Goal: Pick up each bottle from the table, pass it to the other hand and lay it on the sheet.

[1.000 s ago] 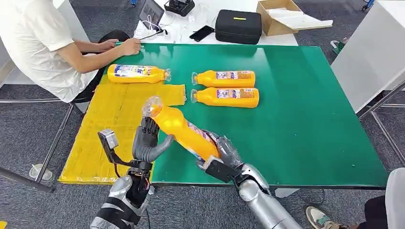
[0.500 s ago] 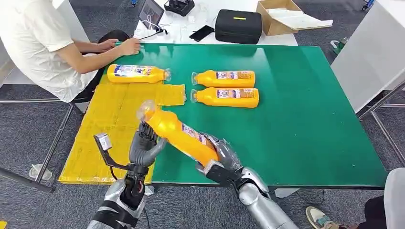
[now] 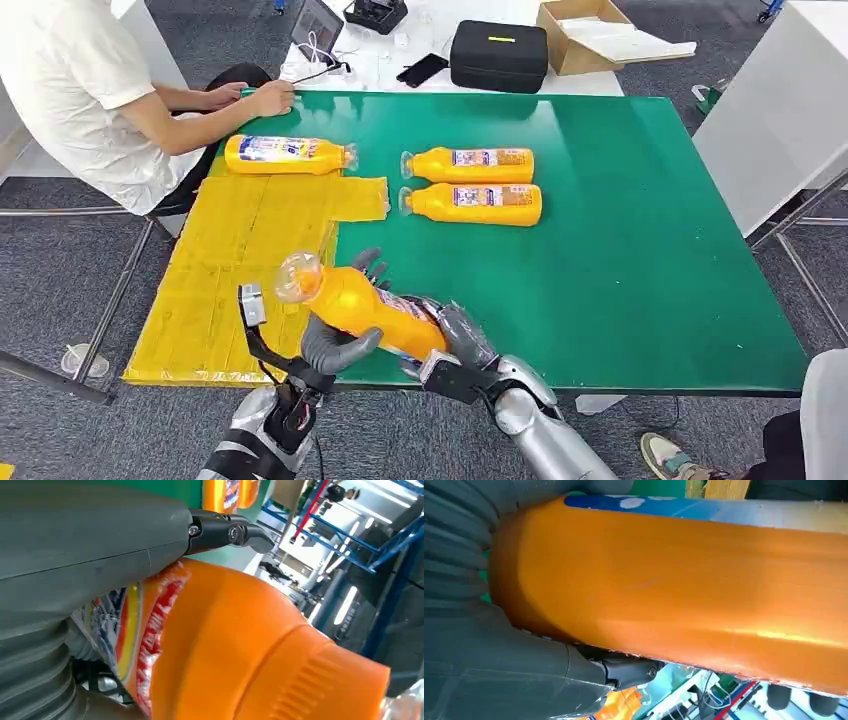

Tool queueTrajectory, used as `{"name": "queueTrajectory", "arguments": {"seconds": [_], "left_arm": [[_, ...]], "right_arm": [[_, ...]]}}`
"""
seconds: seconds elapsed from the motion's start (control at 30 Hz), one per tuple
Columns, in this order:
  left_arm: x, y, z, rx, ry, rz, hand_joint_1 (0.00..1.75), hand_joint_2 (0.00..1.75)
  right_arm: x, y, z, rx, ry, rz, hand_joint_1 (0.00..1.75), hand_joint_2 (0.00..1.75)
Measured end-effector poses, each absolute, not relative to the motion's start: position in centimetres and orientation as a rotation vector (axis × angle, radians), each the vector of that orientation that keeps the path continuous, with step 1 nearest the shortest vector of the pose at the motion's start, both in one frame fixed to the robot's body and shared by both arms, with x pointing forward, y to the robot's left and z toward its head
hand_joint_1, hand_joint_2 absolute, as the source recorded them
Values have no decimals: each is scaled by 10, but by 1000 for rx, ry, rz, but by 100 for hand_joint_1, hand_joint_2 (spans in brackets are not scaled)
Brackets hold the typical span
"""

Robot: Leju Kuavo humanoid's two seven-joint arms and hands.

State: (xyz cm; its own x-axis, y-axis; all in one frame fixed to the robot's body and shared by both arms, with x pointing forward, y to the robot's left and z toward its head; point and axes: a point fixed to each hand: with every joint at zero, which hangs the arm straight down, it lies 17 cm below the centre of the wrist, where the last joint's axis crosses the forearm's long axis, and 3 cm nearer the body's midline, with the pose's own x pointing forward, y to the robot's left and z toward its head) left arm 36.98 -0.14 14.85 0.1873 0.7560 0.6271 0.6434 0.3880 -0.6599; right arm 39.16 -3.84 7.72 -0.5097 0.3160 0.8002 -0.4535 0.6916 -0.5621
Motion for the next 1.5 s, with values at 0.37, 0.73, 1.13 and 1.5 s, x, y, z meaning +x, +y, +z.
{"name": "queueTrajectory", "arguments": {"seconds": [0.37, 0.73, 1.13, 1.5], "left_arm": [[367, -13, 145, -1255, -1528, 53, 0, 175], [394, -4, 133, -1032, -1557, 144, 175, 175], [413, 10, 133, -996, -1514, 300, 175, 175], [439, 43, 140, -844, -1573, 426, 175, 175]], "right_arm": [[390, -39, 73, 113, -1871, 940, 175, 175], [391, -39, 67, 104, -1836, 927, 175, 175], [392, -32, 69, 107, -1836, 892, 131, 175], [391, -34, 65, 61, -1843, 866, 0, 0]]}}
